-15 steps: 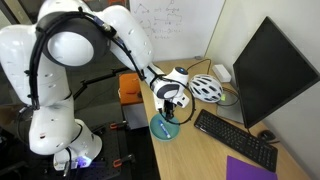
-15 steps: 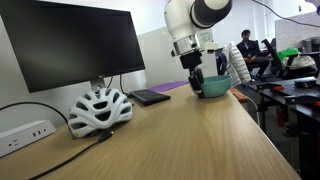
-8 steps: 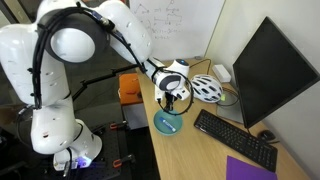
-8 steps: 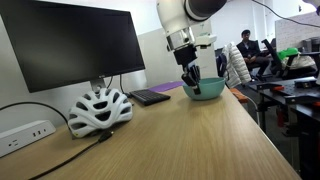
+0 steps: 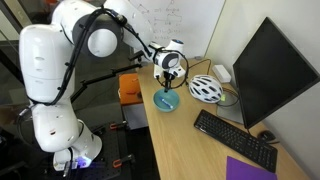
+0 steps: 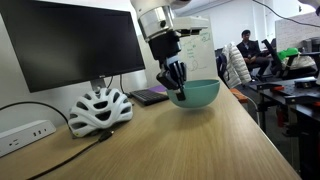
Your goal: Move the bowl to the left
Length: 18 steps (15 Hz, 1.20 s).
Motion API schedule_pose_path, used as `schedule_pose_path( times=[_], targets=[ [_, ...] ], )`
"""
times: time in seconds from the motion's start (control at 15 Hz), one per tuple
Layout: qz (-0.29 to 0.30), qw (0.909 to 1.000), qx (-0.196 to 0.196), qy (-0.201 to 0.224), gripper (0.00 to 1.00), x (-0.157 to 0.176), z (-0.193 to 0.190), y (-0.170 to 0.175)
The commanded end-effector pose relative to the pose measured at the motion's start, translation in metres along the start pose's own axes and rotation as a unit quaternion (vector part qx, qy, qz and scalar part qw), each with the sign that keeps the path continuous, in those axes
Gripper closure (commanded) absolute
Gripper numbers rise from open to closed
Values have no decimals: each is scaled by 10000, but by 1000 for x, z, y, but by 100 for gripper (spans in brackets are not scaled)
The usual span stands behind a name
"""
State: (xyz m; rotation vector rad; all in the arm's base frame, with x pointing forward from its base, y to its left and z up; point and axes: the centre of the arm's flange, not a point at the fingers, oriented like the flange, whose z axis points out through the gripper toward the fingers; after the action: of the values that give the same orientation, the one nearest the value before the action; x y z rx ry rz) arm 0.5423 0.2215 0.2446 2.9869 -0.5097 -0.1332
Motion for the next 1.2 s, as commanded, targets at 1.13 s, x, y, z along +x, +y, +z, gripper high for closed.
schedule_pose_path(
  times=[1.13],
  targets=[
    [-81, 9991, -65, -406, 63, 19, -15, -177]
  ],
)
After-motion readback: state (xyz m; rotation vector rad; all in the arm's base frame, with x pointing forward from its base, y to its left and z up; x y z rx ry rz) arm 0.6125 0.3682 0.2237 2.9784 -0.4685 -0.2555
